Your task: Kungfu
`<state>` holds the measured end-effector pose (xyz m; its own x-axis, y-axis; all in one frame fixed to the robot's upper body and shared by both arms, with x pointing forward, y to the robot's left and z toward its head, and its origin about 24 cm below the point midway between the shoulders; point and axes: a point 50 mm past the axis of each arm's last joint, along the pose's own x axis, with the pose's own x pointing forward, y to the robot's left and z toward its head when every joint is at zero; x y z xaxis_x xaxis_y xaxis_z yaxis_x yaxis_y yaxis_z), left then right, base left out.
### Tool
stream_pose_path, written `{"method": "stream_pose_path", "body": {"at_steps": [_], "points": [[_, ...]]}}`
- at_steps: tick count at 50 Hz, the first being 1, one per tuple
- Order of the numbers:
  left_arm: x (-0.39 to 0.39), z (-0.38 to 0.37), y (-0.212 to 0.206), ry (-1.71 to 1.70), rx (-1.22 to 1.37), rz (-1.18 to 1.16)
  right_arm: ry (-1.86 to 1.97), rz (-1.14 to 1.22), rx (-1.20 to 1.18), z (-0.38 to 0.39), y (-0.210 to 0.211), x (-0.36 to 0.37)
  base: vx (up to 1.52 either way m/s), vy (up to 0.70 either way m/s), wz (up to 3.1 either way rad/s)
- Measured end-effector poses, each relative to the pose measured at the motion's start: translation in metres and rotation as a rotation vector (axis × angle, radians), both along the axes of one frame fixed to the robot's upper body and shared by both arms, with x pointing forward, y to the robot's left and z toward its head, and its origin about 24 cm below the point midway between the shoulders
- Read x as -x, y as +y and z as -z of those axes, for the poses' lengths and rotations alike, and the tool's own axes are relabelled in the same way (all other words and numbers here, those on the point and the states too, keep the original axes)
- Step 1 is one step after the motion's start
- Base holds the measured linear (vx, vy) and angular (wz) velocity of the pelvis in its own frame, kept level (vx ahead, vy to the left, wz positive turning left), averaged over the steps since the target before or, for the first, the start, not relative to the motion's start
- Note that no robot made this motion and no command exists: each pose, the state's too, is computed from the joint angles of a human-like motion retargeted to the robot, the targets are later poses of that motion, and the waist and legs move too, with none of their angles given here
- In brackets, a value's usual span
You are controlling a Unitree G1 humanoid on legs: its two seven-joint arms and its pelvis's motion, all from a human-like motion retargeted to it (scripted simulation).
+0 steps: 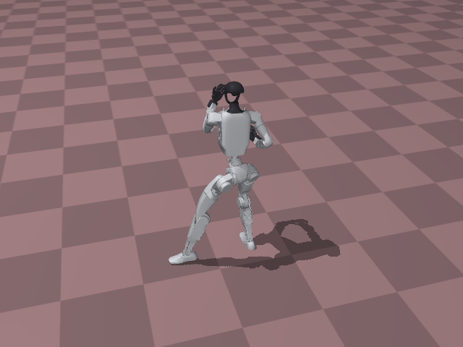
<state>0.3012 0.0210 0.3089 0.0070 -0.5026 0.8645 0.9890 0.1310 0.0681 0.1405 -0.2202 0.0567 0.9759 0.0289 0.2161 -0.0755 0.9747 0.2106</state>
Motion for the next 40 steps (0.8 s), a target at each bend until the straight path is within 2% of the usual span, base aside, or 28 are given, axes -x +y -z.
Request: {"method": "stream_pose_path", "body": {"at_steps": [13,23,30,35,40], "points": [[-0.014,0.020,0.031,-0.023,-0.109,-0.312,0.062,-0.059,0.096,0.006,0.000,-0.008,0.20,0.09,0.36],[-0.017,0.034,0.029,-0.021,-0.183,-0.299,0.064,-0.097,0.192,0.005,0.002,-0.012,0.10,0.05,0.33],[-0.020,0.029,0.043,-0.083,-0.239,-0.399,0.061,-0.083,0.220,0.002,-0.003,-0.010,0.07,0.06,0.19],[-0.019,0.012,0.071,-0.223,-0.340,-0.561,-0.002,-0.072,0.370,-0.012,-0.009,-0.015,0.08,0.12,0.30],[-0.008,-0.023,0.106,-0.444,-0.439,-0.851,-0.114,-0.102,0.654,-0.037,-0.008,-0.032,0.09,0.23,0.57]]}}
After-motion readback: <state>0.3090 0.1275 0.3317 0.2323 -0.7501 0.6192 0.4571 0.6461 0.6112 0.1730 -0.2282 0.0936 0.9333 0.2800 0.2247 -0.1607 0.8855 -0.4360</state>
